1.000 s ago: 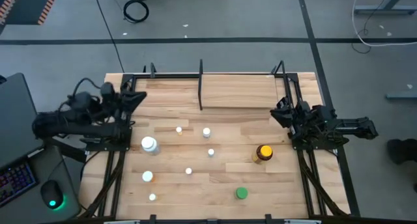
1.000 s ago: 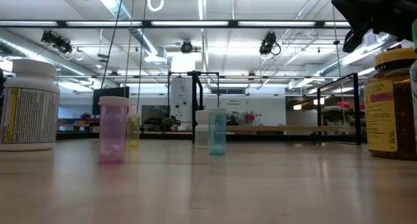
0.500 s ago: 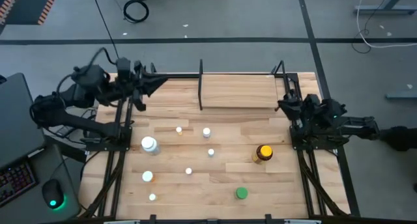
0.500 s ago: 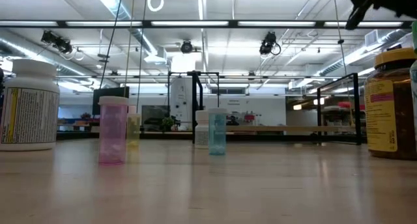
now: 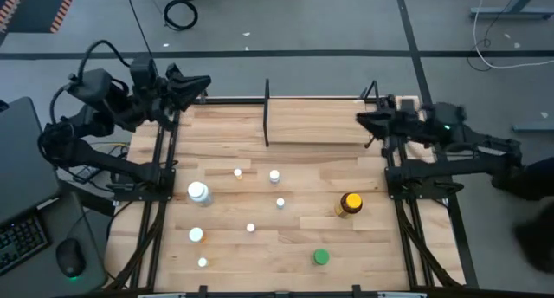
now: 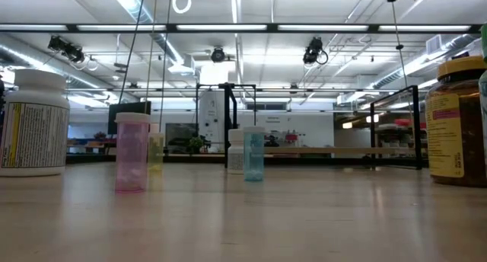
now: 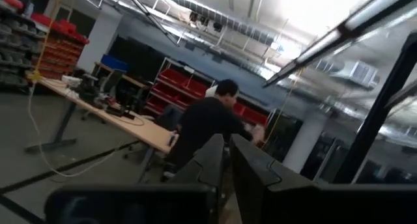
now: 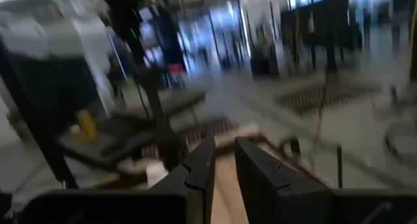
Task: Pick and place medicine bottles onto shelf by color
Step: Put the large yellow pill bottle on the shelf
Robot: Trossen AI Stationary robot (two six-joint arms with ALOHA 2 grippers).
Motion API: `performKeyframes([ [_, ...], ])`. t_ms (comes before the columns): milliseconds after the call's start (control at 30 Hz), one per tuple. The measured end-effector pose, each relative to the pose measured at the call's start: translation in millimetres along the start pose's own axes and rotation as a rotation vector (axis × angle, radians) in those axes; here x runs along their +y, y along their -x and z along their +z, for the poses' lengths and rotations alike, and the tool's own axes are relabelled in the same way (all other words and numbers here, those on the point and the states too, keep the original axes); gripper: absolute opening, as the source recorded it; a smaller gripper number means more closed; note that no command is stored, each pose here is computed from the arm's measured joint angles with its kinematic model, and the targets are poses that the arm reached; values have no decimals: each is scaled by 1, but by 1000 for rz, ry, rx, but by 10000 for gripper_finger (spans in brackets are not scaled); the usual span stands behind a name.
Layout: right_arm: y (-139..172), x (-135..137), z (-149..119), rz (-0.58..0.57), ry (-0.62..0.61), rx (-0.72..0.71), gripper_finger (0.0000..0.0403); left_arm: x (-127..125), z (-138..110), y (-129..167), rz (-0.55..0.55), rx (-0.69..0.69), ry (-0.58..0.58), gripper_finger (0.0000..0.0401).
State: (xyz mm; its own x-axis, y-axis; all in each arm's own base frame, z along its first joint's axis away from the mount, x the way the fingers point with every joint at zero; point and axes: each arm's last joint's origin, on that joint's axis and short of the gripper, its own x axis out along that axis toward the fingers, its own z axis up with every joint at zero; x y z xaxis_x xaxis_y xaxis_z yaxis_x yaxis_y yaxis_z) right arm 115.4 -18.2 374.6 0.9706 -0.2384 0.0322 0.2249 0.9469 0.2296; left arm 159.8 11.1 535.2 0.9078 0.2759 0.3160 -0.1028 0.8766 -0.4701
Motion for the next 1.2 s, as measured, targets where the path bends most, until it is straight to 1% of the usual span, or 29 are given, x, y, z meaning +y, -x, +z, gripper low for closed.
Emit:
performKeyframes([
  [33, -4, 1, 3, -12, -5, 39, 68, 0, 1, 0, -1, -2, 11, 33],
  [100, -12, 3, 12, -19, -9, 56, 68, -1, 2, 1, -3, -4, 37, 35],
  [200, -21, 9, 28, 8, -68, -14, 68, -1, 2, 0, -3, -5, 97, 39],
  [267, -24, 11, 36, 24, -119, -55, 68, -1, 2, 0, -4, -6, 115, 40],
  [400, -26, 14, 48, 56, -192, -146, 68, -1, 1, 0, -1, -2, 109, 37],
  [500, -25, 15, 52, 70, -201, -187, 68, 1, -1, 0, 10, 21, 79, 41],
  [567, -24, 15, 53, 83, -208, -187, 68, 2, -5, 0, 31, 62, 59, 52],
  [667, -29, 15, 50, 83, -251, -169, 69, 7, -15, 1, 80, 159, 33, 83],
  [733, -33, 15, 45, 83, -306, -114, 76, 10, -21, 3, 108, 224, 16, 111],
  [800, -39, 14, 35, 91, -376, -7, 92, 12, -27, 5, 106, 298, 4, 145],
  [900, -48, 16, 18, 112, -483, 180, 129, 14, -34, 7, 82, 396, -41, 196],
  [1000, -55, 20, 8, 161, -577, 295, 170, 15, -38, 10, 33, 476, -79, 238],
  [1100, -62, 23, 3, 234, -643, 384, 206, 18, -45, 14, 42, 565, -89, 260],
  [1200, -71, 22, -3, 249, -692, 446, 227, 22, -52, 18, 65, 661, -86, 264],
])
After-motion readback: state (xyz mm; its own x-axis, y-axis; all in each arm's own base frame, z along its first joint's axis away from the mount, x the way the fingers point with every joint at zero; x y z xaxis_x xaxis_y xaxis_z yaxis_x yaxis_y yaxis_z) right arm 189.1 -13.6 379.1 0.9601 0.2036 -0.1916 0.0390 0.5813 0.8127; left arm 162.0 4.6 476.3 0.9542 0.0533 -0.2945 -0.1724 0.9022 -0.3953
